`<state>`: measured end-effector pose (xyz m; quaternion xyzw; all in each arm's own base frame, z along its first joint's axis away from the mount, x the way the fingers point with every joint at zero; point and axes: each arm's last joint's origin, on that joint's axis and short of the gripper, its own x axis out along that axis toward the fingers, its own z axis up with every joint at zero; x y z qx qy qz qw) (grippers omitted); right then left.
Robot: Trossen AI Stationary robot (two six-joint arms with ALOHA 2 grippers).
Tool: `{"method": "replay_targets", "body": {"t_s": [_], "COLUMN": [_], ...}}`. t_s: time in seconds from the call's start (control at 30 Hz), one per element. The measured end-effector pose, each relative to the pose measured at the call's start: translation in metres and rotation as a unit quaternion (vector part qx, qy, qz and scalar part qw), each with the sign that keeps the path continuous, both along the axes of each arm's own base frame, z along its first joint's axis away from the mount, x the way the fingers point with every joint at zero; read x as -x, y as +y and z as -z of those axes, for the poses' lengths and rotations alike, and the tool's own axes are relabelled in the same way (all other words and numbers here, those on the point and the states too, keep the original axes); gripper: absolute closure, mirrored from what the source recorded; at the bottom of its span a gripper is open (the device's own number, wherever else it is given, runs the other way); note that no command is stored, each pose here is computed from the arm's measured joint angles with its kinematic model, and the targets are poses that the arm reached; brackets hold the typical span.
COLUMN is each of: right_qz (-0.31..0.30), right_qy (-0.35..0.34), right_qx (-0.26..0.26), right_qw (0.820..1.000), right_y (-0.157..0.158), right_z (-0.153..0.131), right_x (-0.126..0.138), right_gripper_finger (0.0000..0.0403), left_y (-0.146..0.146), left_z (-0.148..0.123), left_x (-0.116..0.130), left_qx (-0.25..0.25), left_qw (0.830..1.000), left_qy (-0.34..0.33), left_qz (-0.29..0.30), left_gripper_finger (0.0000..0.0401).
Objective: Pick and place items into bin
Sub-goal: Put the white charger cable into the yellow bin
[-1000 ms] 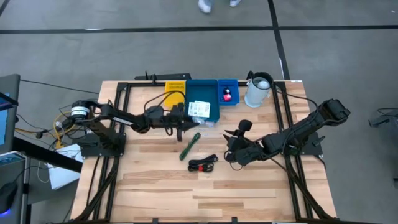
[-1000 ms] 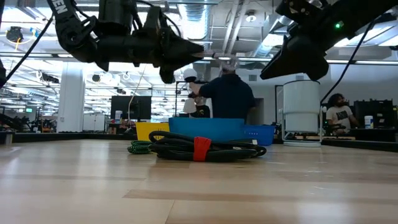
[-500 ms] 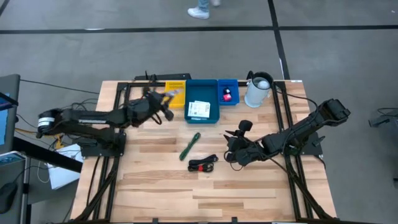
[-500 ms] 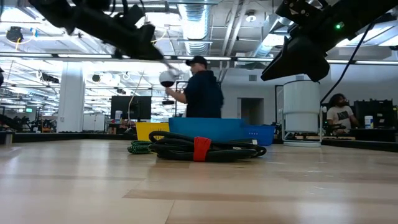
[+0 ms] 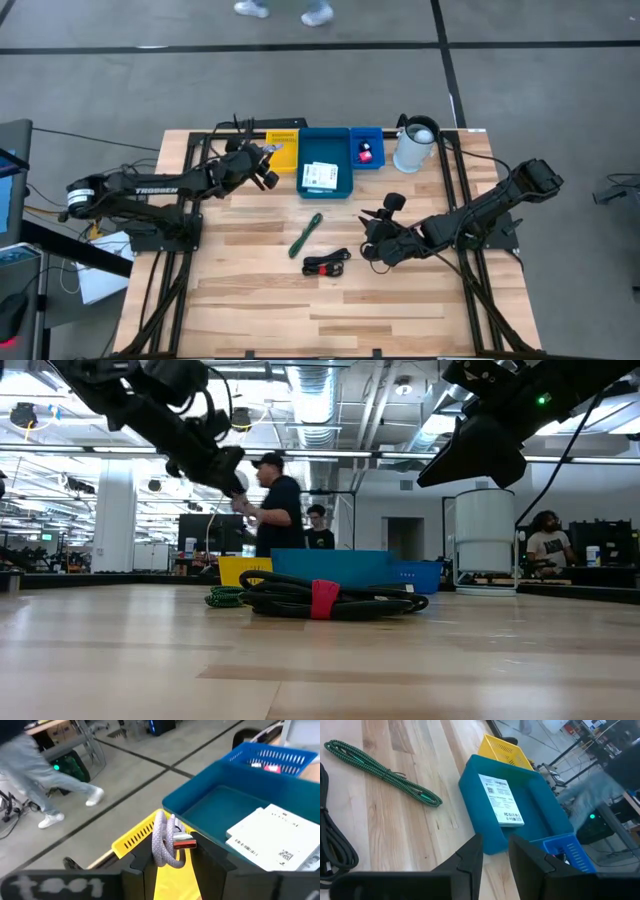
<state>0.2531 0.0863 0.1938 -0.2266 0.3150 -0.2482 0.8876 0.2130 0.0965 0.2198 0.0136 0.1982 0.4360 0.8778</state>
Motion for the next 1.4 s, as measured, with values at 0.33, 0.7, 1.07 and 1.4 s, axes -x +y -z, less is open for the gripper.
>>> {"method": "replay_targets", "body": {"t_s": [0.33, 0.7, 1.07, 1.4], "right_qz": [0.000, 0.000, 0.000, 0.000], "right_qy": [-0.001, -0.001, -0.001, -0.001], "right_qx": [0.000, 0.000, 0.000, 0.000], "right_qw": [1.000, 1.000, 1.000, 1.000], "right_y": [0.000, 0.000, 0.000, 0.000], "right_z": [0.000, 0.000, 0.000, 0.000], "right_x": [0.000, 0.000, 0.000, 0.000], "right_gripper_finger": [0.0316, 0.0316, 0.0316, 0.0316], "left_y": [0.006, 0.006, 0.006, 0.006], "left_z": [0.015, 0.015, 0.015, 0.015], "left_x": [-0.014, -0.015, -0.015, -0.015], "left_qx": [0.000, -0.001, -0.004, -0.004], "left_qw": [1.000, 1.000, 1.000, 1.000], "left_qy": [0.001, -0.004, 0.001, 0.002], "left_qz": [0.000, -0.003, -0.001, -0.001], "left_gripper_finger": [0.0307, 0.0305, 0.0260, 0.0210]}}
